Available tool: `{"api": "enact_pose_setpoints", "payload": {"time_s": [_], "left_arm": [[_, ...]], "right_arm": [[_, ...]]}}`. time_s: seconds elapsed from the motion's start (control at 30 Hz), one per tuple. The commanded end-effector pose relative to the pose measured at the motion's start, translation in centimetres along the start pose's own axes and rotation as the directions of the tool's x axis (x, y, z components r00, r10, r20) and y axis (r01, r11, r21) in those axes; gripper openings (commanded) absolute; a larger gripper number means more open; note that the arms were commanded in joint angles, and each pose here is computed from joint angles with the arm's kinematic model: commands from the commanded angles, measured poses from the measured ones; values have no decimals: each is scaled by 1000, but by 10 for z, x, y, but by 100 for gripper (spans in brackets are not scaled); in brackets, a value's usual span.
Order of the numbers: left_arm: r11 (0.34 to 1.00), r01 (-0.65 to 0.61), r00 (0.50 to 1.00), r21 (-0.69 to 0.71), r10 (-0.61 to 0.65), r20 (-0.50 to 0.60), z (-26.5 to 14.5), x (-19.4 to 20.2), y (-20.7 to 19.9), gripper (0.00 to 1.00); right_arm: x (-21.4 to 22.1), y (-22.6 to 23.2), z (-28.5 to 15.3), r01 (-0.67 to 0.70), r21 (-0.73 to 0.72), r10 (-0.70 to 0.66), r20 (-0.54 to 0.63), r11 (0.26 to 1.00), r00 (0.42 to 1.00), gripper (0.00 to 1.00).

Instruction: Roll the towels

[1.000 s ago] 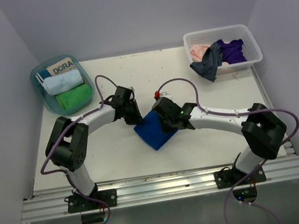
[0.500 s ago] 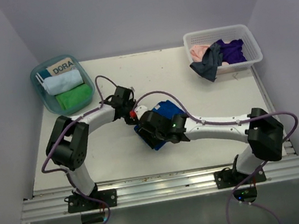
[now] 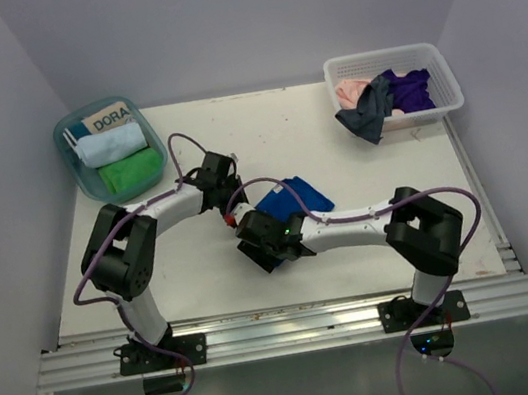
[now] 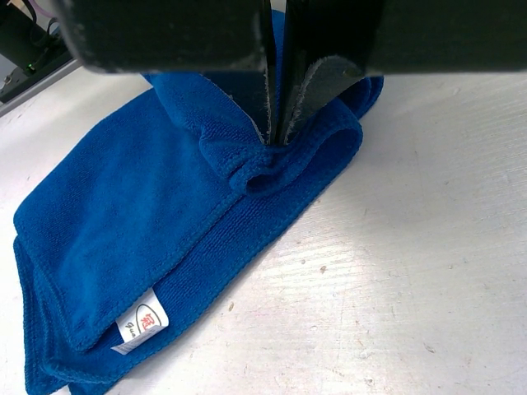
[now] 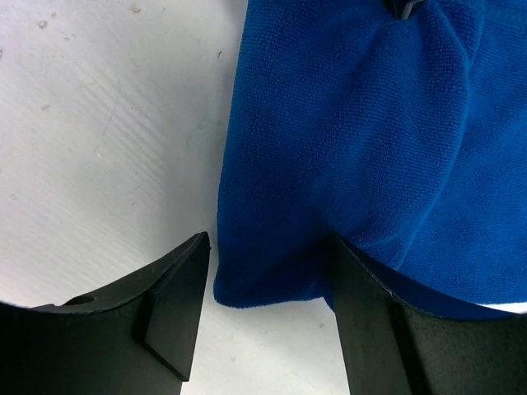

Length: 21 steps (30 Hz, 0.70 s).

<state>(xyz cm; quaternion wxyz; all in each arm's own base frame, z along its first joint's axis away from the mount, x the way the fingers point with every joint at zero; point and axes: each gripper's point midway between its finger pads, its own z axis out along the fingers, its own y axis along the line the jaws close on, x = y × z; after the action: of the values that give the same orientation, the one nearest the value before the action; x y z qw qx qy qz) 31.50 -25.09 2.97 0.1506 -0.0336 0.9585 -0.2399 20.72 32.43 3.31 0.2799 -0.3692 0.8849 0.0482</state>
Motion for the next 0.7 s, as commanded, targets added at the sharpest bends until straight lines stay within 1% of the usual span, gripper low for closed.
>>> {"api": "enact_pose_setpoints", "payload": {"time_s": [0.0, 0.23, 0.33, 0.37, 0.47, 0.5, 0.57, 0.6, 0.67], "left_arm": [[1000, -24, 1000, -14, 25, 10, 2, -7, 3, 9], [1000, -11, 999, -21, 12, 31, -9, -17, 4, 14], [1000, -12, 999, -9, 13, 47, -20, -24, 3, 16], [1000, -14, 998, 0, 14, 58, -27, -27, 1, 17], [1000, -7, 997, 13, 6, 82, -43, -33, 1, 21], [1000, 2, 996, 9, -2, 89, -48, -36, 5, 23], [1000, 7, 993, 11, -8, 118, -61, -41, 6, 27], [1000, 17, 992, 9, -18, 128, -67, -44, 9, 35], [1000, 16, 987, 15, -18, 158, -78, -49, 9, 49]], "right_arm": [[6, -4, 11, 1, 34, -1, 2, 999, 1000, 63], [28, -4, 27, -27, 56, 29, -42, 998, 999, 62], [30, -5, 30, -37, 56, 39, -40, 998, 998, 47], [29, -4, 30, -37, 53, 39, -35, 998, 999, 34], [22, 0, 26, -40, 15, 40, -15, 999, 999, 18], [18, 2, 22, -43, 0, 43, -3, 999, 999, 10], [12, 4, 18, -31, -26, 32, 6, 999, 999, 4], [9, 6, 15, -31, -41, 32, 15, 999, 999, 0], [0, 12, 7, -37, -99, 42, 42, 994, 998, 0]]}}
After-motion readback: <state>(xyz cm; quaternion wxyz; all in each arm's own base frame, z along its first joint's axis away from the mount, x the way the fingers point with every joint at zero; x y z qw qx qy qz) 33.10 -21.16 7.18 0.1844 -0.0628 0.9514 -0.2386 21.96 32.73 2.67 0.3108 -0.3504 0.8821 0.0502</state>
